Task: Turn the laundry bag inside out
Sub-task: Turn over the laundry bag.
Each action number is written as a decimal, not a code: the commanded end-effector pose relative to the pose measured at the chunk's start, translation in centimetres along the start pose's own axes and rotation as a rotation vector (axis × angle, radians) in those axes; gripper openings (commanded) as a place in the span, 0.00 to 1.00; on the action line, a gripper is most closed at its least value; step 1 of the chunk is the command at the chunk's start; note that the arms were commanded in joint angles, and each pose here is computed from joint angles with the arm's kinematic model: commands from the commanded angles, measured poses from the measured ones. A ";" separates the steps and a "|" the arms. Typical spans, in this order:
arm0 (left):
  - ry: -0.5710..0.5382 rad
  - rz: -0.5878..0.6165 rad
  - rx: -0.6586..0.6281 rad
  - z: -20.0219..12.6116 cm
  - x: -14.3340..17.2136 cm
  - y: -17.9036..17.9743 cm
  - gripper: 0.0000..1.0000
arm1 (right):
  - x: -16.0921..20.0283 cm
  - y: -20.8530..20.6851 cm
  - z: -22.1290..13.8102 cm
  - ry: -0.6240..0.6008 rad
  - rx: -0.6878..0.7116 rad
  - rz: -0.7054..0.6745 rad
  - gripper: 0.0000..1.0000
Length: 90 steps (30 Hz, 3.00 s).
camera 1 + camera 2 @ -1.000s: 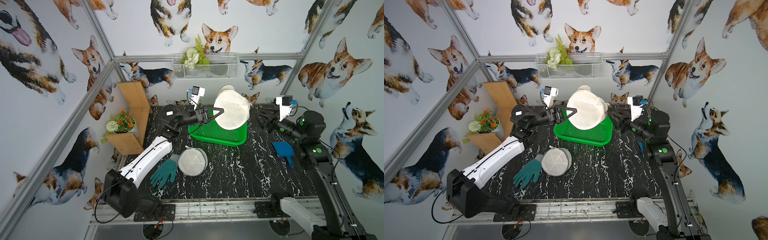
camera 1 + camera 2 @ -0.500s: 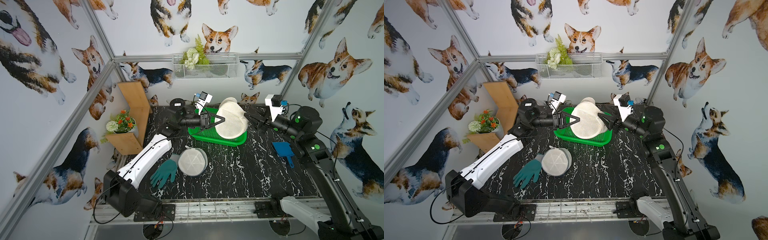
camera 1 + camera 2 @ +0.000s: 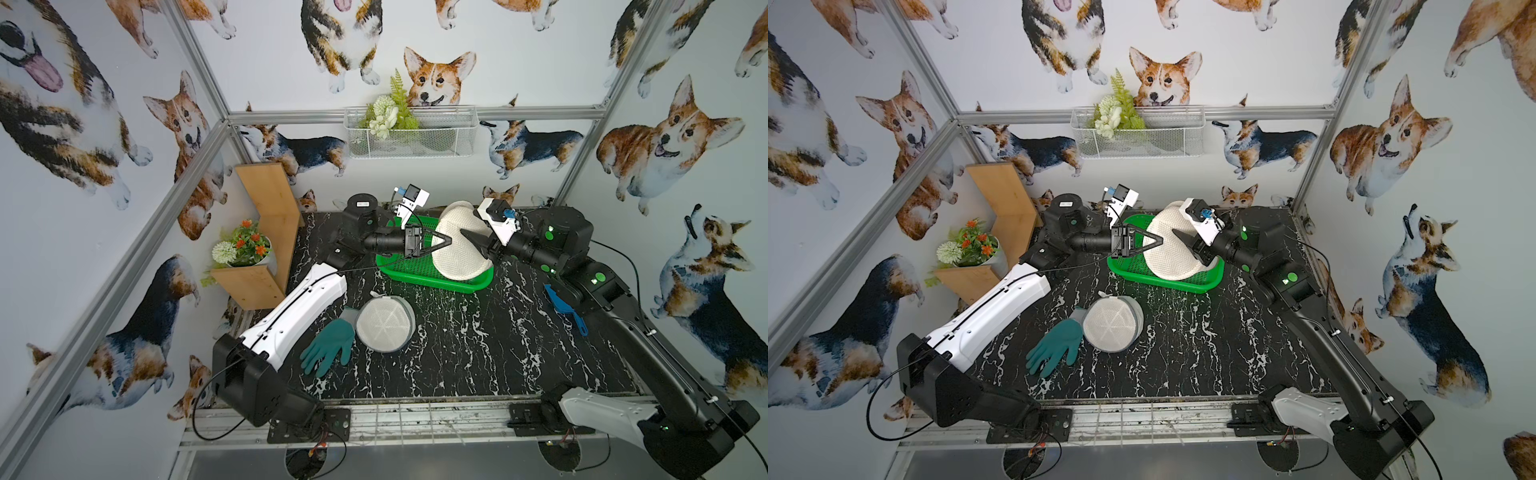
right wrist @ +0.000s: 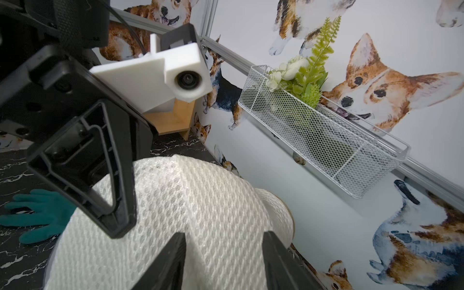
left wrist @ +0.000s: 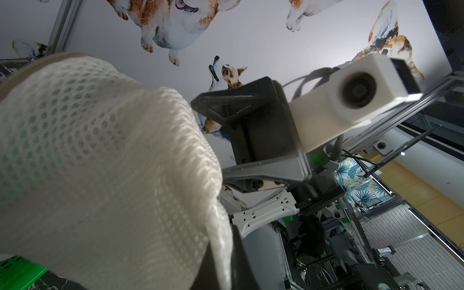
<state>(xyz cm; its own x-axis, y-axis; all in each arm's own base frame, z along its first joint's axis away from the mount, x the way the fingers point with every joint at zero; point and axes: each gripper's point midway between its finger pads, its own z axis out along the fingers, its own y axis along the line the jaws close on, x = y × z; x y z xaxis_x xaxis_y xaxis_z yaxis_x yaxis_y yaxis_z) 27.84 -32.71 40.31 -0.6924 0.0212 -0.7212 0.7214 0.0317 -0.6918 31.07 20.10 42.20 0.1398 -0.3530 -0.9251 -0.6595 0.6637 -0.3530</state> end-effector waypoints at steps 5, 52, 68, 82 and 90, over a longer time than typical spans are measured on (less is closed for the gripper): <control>-0.005 0.031 0.011 -0.1 -0.4 -0.6 0.00 | 0.6 -1.5 0.0 0.024 0.094 -0.047 0.31; -0.294 0.234 0.182 -2.4 -3.8 -8.1 0.00 | 4.8 -2.3 -8.1 -0.254 -0.009 0.354 0.73; -0.375 0.176 0.345 -2.5 -6.0 -10.0 0.00 | 4.6 2.0 -6.6 -0.265 -0.296 0.392 0.18; -0.489 -0.033 0.209 -0.7 -8.2 -6.3 0.00 | 8.0 -4.0 -6.7 -0.149 0.304 0.393 0.58; -0.498 -0.142 0.089 -0.6 -7.0 -3.1 0.00 | 4.3 -1.1 -9.1 -0.201 0.163 0.171 0.75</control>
<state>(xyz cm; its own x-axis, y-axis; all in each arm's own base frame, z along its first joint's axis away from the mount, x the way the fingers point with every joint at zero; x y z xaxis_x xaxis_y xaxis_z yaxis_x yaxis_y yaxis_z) 29.87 -32.45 48.02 -0.7183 -0.4372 -0.5412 0.6426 -0.1185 -0.7570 26.98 10.12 40.03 0.1579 -0.0428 -0.9865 -0.4709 0.8749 -0.1133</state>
